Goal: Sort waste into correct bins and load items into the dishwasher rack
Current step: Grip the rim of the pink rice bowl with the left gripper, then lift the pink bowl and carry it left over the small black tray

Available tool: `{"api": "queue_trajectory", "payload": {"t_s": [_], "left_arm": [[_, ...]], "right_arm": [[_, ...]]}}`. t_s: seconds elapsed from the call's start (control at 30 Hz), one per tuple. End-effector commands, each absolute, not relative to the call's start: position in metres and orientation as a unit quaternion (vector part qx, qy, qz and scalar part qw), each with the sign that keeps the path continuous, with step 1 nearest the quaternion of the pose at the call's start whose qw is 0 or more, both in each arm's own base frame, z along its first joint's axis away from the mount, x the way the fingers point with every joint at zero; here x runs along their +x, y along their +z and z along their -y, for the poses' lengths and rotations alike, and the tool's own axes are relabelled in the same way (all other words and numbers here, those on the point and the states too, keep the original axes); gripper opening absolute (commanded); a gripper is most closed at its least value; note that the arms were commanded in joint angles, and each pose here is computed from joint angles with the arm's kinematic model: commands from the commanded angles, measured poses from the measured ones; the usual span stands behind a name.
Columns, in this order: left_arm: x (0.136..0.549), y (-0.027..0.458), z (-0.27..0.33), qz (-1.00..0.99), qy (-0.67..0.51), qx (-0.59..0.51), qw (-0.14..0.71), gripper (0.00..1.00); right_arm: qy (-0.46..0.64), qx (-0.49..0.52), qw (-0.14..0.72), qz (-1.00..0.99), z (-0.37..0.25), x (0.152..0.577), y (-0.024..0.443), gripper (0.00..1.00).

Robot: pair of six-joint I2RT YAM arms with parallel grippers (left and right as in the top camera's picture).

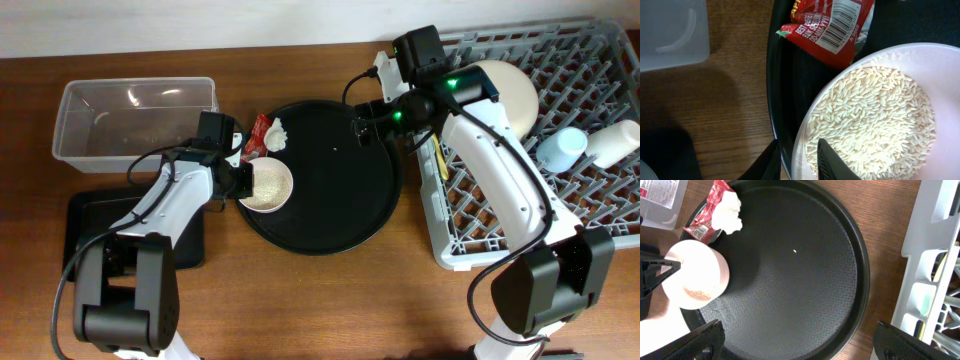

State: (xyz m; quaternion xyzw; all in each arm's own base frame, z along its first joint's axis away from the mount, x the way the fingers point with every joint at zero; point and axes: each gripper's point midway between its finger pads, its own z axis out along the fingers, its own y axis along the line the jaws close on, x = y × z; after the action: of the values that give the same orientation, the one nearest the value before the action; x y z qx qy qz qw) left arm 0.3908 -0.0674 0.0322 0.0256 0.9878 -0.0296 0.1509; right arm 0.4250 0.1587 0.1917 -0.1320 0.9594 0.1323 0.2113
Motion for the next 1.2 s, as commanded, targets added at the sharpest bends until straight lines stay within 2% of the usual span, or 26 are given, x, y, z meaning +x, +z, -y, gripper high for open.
{"api": "queue_trajectory", "payload": {"t_s": [0.0, 0.27, 0.5, 0.73, 1.17], "left_arm": [[0.397, 0.036, 0.066, -0.987, -0.022, 0.026, 0.159, 0.23], [0.396, 0.031, 0.067, -0.988, -0.023, 0.027, 0.152, 0.23], [0.396, 0.027, 0.068, -0.988, -0.026, 0.027, 0.148, 0.01], [0.398, 0.033, 0.069, -0.988, -0.027, 0.027, 0.152, 0.0], [0.401, 0.073, 0.075, -0.982, -0.049, 0.031, 0.179, 0.01]], "right_arm": [[0.127, -0.129, 0.219, -0.959, -0.157, 0.425, 0.198, 0.98], [0.127, -0.129, 0.219, -0.959, -0.157, 0.424, 0.198, 0.98], [0.127, -0.129, 0.216, -0.959, -0.157, 0.423, 0.197, 0.98], [0.127, -0.129, 0.216, -0.96, -0.157, 0.423, 0.197, 0.98], [0.127, -0.129, 0.216, -0.959, -0.157, 0.423, 0.197, 0.98]]}}
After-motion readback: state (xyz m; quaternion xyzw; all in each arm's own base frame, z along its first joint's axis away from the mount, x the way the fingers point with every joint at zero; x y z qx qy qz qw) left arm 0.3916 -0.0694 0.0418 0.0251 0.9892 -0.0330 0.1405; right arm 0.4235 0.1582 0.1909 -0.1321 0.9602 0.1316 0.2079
